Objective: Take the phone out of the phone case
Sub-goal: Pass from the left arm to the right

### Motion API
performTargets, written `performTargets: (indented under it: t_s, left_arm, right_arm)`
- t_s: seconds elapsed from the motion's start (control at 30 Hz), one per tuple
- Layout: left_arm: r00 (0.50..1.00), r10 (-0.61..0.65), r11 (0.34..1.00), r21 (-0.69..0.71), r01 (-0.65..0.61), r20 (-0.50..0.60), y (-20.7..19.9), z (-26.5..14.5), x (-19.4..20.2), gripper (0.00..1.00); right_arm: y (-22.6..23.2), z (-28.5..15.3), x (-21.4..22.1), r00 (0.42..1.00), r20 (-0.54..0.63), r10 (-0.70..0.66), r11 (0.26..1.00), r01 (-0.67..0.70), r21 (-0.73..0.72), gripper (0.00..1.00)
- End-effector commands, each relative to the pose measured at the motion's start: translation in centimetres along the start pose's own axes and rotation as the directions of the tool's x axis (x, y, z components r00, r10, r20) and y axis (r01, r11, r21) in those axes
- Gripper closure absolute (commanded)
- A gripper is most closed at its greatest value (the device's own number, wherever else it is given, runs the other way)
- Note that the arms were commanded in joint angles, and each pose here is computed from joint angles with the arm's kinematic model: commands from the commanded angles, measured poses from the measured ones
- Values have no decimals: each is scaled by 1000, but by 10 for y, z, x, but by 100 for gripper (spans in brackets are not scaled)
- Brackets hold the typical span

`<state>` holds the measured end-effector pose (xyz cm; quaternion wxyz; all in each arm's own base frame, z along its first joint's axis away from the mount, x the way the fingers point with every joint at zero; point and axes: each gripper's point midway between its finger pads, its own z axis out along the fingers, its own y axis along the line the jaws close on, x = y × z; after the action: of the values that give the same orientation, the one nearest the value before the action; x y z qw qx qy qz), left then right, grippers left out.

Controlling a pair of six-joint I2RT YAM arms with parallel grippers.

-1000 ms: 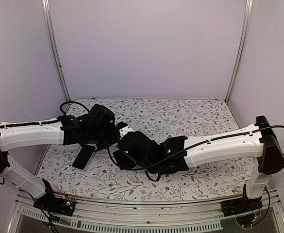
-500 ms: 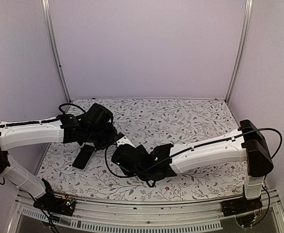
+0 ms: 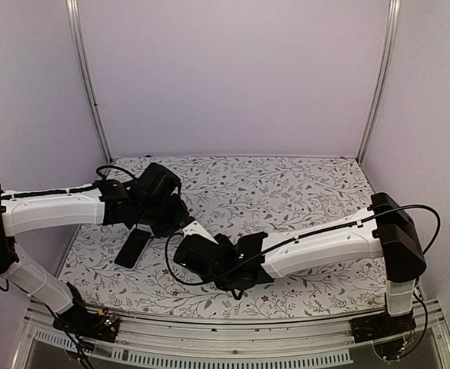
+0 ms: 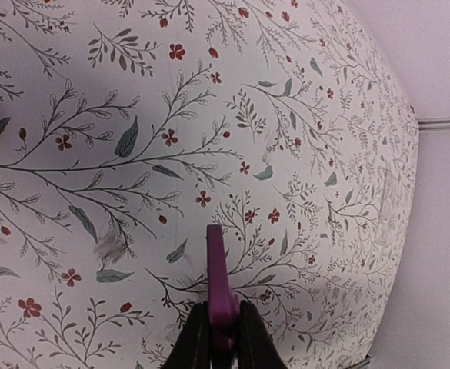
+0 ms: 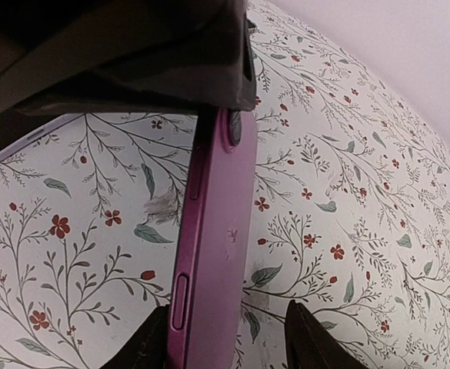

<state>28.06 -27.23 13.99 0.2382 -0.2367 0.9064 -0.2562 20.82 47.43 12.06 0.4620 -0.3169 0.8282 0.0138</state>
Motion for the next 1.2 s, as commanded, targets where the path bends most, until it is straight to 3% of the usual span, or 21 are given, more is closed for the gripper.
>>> performTargets:
  t_s: [0.0,0.17,0.4,0.53,1.0,1.07,1.17]
  left_arm:
    - [999,-25,996,84,28,-32,-26,-7,-2,100]
    - [999,-29,995,91,33,-43,-26,-7,-2,100]
    - [998,-25,995,96,30,-49,-26,-7,-2,98]
    - [998,-10,993,118,16,-54,-29,-7,-3,91]
    - [996,59,970,230,-74,72,-42,-35,-49,11]
    - [993,68,967,238,-88,94,-39,-41,-59,2]
    - [989,79,961,256,-109,125,-34,-52,-71,1]
  right_arm:
    - [-5,10,8,998,-16,-64,996,65,61,53]
    - [-9,9,6,997,-9,-73,994,74,86,67]
    - [-12,6,0,998,4,-59,994,59,93,99]
    - [-13,2,-2,999,8,-38,996,37,81,100]
    - [-37,-9,-7,991,-11,132,991,-132,-15,100]
    - [-45,-8,-7,983,-24,183,982,-184,-34,100]
    - [-60,-7,-8,961,-42,275,958,-277,-74,100]
